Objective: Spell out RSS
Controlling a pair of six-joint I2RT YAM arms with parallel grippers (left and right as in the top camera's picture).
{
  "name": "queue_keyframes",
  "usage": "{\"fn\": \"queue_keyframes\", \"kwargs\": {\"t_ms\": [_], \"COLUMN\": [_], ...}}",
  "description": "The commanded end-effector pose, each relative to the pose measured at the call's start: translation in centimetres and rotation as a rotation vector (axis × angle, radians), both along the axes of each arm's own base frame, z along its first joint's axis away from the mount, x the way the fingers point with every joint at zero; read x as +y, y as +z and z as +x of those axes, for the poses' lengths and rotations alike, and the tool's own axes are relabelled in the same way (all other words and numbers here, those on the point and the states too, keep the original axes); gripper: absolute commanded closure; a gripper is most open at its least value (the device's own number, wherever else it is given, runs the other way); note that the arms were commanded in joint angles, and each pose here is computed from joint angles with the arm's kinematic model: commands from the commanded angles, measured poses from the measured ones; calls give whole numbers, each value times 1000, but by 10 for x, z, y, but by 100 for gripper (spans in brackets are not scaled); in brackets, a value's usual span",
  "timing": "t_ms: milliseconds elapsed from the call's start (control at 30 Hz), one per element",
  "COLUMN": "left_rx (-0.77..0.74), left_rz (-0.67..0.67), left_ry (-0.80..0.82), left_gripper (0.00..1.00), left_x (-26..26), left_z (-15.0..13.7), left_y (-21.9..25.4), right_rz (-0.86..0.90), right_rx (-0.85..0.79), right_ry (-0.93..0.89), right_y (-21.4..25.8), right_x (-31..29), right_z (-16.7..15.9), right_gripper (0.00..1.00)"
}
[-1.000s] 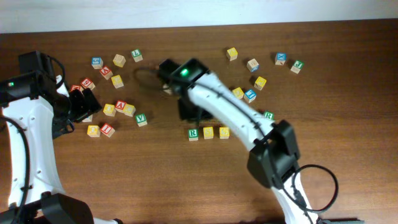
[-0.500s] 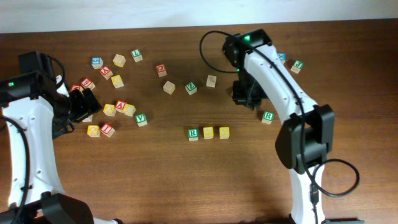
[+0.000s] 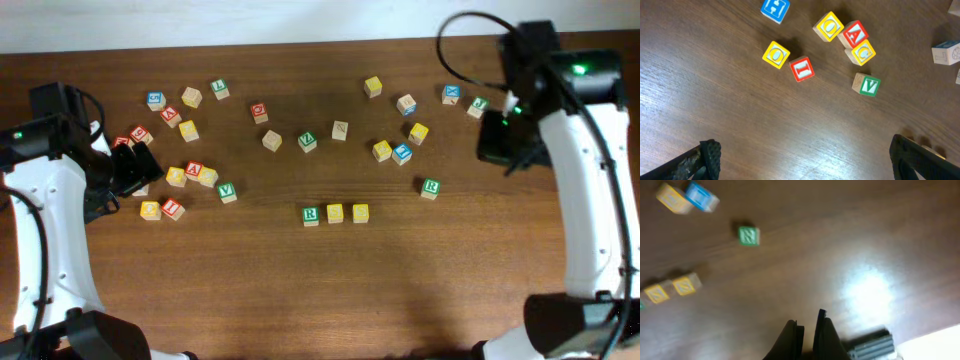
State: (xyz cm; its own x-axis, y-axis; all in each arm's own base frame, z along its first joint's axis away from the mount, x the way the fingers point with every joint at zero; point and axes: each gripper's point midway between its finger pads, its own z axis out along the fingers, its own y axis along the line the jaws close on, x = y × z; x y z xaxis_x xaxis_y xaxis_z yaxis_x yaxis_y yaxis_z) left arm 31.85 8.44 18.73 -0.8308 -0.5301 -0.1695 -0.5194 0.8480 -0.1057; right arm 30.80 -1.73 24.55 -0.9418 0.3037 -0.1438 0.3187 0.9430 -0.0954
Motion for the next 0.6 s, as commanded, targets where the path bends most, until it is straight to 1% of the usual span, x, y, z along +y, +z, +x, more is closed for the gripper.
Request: {"fn": "queue_keyframes", "kwargs": {"t_ms": [0, 133, 200, 300, 400, 567], "left_rx": [-6, -5, -5, -7, -54, -63], "left_rz": [-4, -5, -5, -3, 40, 4], "left_ry": [-7, -7, -7, -7, -1, -9], "left_gripper": [1, 1, 1, 1, 1, 1], "left_x": [0, 0, 0, 0, 9, 2], "left_z": [1, 1, 1, 1, 13, 15], "left_y": [1, 1, 1, 1, 4, 4], "right_rz": [57, 194, 256, 341, 349, 343], "right_rx": [82, 125, 133, 149, 179, 187], "right_ry": [5, 13, 15, 66, 90, 137], "right_y": [-24, -59, -70, -84, -101, -121], "right_x": [2, 26, 36, 53, 63, 76], "right_z": [-12, -12, -11, -13, -19, -22], "right_gripper": [96, 96, 96, 96, 96, 95]}}
